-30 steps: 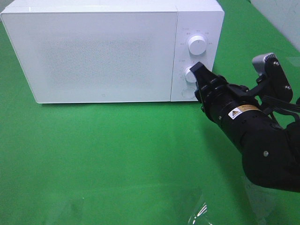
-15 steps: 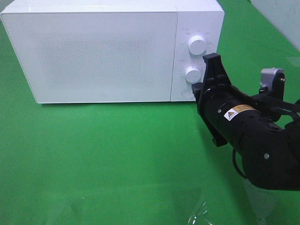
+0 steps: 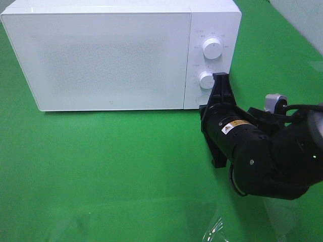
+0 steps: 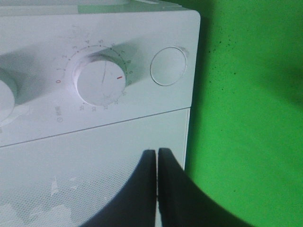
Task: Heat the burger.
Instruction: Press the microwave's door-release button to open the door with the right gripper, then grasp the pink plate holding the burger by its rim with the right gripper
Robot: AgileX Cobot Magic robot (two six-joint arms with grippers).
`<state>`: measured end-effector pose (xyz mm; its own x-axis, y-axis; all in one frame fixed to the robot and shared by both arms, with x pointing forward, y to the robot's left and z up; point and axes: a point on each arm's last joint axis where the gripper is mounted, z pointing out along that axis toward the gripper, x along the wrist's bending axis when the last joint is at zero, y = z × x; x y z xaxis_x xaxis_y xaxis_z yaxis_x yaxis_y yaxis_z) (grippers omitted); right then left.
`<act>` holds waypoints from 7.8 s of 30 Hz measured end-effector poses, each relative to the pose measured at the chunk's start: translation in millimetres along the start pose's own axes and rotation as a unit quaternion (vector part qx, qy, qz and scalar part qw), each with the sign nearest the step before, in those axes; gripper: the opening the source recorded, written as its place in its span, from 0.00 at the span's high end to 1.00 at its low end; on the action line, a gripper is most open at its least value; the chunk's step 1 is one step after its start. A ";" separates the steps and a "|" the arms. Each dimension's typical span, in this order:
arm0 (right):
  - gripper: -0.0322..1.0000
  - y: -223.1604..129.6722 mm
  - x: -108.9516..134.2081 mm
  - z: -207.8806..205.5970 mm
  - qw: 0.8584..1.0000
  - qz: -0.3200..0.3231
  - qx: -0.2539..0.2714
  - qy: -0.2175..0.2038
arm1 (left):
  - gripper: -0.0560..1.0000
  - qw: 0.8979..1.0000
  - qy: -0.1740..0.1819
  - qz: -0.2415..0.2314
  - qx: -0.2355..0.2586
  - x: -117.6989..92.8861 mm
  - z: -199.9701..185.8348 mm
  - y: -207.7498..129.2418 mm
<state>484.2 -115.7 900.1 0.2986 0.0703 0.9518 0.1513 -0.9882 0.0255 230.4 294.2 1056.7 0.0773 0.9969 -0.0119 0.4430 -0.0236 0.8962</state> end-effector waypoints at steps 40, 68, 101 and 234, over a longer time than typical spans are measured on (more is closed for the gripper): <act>0.96 19.8 -13.3 82.4 0.998 0.029 -0.053 -0.031 | 0.03 1.000 0.000 0.000 0.000 0.0 0.0 0.0; 0.96 16.9 -14.0 94.8 0.998 0.035 -0.059 -0.015 | 0.03 1.000 0.000 0.000 0.000 0.0 0.0 0.0; 0.96 18.9 -10.5 104.8 0.996 0.045 -0.079 -0.012 | 0.03 1.000 0.000 0.000 0.000 0.0 0.0 0.0; 0.93 3.2 63.7 -32.6 0.545 -0.701 0.442 -0.124 | 0.03 1.000 0.000 0.000 0.000 0.1 0.0 0.0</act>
<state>473.0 -118.8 970.8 -0.5935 0.7970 0.1119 0.7571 0.5058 0.4134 230.4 294.3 1056.7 0.0767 0.9970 -0.0111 0.4430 -0.0241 0.8962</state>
